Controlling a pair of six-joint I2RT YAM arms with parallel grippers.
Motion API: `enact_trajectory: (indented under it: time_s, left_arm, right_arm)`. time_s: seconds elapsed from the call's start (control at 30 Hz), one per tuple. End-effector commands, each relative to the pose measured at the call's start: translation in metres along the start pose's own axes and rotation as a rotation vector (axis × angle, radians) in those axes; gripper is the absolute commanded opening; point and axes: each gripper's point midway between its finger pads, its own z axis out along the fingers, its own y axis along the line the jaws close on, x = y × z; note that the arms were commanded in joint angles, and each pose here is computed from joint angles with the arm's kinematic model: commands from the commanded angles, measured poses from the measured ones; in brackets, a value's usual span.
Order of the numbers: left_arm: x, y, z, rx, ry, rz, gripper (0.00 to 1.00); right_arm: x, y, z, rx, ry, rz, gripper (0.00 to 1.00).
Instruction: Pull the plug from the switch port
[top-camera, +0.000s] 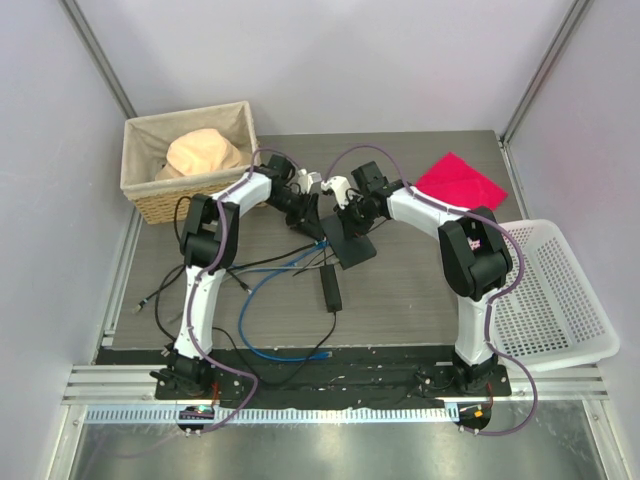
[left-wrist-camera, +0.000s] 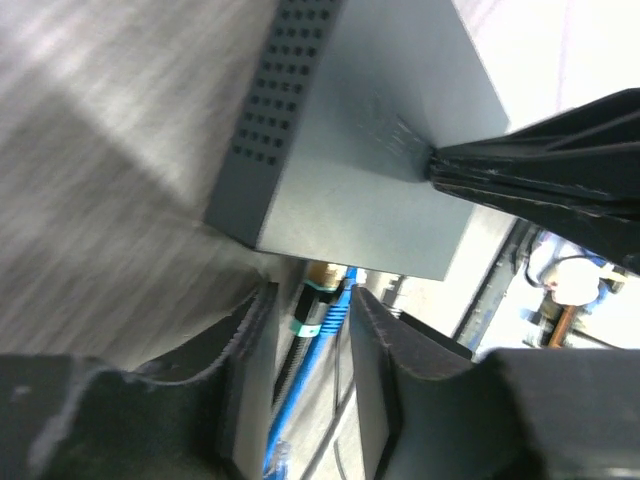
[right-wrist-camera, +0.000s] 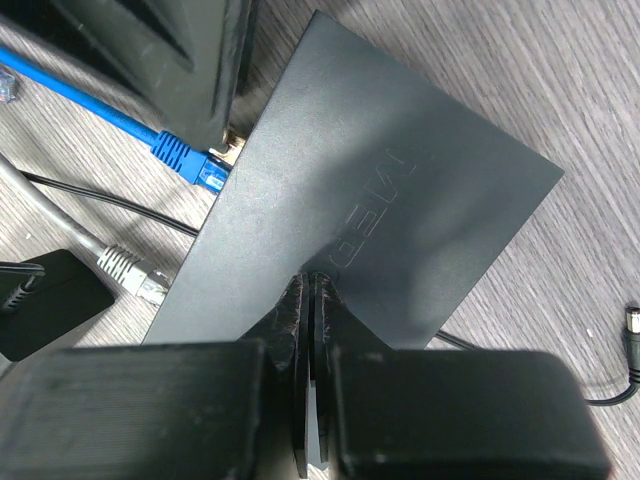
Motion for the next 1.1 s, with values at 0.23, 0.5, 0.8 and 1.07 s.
enact_trajectory:
  time_s: [0.23,0.5,0.8,1.07]
  left_arm:
    - [0.014,-0.001,0.012,0.060,0.056,-0.022,0.40]
    - [0.017,0.004,0.015,0.051,0.065,-0.024,0.26]
    - [0.011,0.013,0.015,-0.087,0.058,-0.076,0.00]
    - [0.007,0.020,0.003,-0.206,0.050,-0.111,0.00]
  right_arm:
    - [0.061,0.015,0.010,-0.042,0.194,0.069,0.01]
    - [0.062,0.013,0.010,-0.035,0.193,0.070,0.01]
    - [0.062,0.012,0.013,-0.029,0.196,0.077,0.01]
    - [0.063,0.010,0.015,-0.024,0.201,0.084,0.01]
